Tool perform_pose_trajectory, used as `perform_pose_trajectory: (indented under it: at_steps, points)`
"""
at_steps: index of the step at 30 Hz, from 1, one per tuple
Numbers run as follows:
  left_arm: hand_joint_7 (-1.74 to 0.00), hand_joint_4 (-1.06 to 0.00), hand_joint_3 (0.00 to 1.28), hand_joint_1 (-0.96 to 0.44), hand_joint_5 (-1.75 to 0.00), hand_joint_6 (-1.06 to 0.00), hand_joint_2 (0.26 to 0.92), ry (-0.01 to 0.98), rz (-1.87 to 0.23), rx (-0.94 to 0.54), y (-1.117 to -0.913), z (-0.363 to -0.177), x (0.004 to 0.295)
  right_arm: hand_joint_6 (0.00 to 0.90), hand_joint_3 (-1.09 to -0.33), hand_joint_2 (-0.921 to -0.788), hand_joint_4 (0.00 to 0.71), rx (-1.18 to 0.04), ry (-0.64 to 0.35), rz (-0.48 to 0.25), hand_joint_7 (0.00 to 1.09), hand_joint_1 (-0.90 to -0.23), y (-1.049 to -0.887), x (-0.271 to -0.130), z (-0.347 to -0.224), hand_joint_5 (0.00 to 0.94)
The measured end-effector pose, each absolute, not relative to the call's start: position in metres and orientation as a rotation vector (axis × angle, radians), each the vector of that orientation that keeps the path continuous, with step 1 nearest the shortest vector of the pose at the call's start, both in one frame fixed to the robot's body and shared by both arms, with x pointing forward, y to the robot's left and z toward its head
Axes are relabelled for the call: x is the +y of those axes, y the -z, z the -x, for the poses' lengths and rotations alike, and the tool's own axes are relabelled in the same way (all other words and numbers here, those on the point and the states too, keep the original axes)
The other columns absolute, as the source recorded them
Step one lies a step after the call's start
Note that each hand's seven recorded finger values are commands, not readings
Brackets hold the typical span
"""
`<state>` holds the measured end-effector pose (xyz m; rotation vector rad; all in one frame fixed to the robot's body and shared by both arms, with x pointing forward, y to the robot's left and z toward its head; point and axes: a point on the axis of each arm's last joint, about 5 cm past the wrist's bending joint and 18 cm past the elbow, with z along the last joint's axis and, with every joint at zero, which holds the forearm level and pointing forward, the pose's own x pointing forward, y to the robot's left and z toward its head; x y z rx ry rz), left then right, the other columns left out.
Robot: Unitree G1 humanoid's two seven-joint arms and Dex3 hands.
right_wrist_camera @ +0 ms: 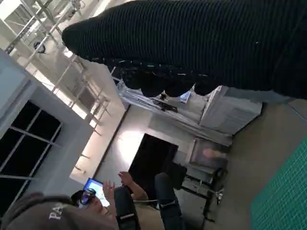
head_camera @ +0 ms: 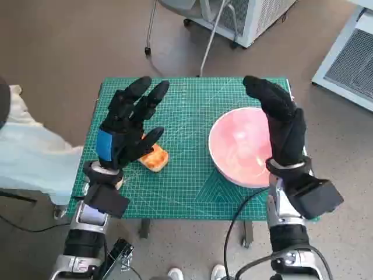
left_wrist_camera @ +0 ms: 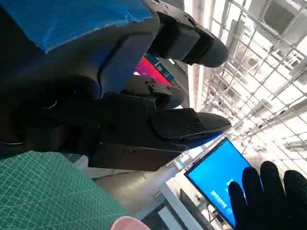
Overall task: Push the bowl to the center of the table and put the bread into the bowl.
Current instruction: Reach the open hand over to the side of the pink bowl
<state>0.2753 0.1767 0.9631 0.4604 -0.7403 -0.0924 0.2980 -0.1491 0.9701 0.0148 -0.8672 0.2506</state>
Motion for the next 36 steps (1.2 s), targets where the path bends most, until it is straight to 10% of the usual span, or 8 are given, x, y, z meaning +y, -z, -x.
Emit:
perform_pose_trajectory:
  at_steps: [27, 36]
  points:
    - [-0.51, -0.43, 0.29, -0.24, -0.07, -0.27, 0.921, 0.092, -0.461, -0.738, -0.963, -0.275, 0.177, 0.028, -0.760, -0.921, 0.387, -0.869, -0.244, -0.010, 0.83, -0.574, -0.970, -0.150, -0.297, 0.004]
    - [-0.51, -0.43, 0.28, -0.25, -0.07, -0.26, 0.921, 0.092, -0.464, -0.737, -0.963, -0.275, 0.178, 0.091, -0.726, -0.921, 0.396, -0.841, -0.129, 0.037, 0.73, -0.600, -0.959, -0.186, -0.296, 0.005]
